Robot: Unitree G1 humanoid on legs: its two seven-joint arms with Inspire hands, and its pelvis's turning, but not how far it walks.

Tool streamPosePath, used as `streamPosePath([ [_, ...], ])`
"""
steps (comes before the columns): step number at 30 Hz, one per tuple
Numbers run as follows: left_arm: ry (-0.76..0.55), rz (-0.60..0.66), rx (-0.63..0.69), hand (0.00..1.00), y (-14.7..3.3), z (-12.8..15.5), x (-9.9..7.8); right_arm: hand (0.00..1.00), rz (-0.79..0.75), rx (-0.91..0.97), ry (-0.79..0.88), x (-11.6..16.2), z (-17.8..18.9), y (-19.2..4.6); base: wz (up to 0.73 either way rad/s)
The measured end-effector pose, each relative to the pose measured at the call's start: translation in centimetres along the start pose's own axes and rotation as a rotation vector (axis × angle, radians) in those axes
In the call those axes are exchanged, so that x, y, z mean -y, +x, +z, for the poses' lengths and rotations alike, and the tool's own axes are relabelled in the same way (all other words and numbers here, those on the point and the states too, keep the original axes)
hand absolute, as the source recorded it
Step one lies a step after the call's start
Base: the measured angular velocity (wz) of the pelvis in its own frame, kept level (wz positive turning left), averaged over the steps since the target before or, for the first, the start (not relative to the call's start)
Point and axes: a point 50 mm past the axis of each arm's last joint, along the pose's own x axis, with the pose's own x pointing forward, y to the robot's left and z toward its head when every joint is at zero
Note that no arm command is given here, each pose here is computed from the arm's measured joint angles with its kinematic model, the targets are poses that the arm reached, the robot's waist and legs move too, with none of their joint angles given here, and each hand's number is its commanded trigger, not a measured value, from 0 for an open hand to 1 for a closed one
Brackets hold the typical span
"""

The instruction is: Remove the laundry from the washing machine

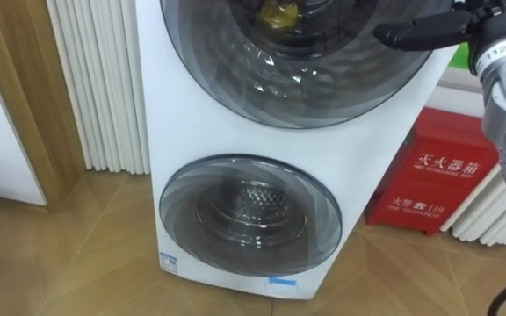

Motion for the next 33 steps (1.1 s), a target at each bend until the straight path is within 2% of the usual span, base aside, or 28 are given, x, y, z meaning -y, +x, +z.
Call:
streamPosePath([
  [9, 0.007, -0.006, -0.006, 0.00, 0.1, -0.1, -0.2, 0.00, 0.011, -0.020, 0.045, -2.3, -0.6, -0.1, -0.11],
  [15, 0.025, 0.003, 0.006, 0.00, 0.1, 0.3, -0.5, 0.00, 0.022, 0.021, 0.062, -3.3, -1.2, -1.0, -0.05],
  [24, 0.054, -0.006, -0.001, 0.00, 0.1, 0.0, 0.2, 0.00, 0.003, 0.133, 0.184, -3.6, -3.9, -5.9, 0.00],
  [33, 0.078, -0.019, 0.044, 0.00, 0.0, 0.4, 0.8, 0.00, 0.078, 0.003, 0.281, -5.6, -8.4, -9.6, -0.01],
])
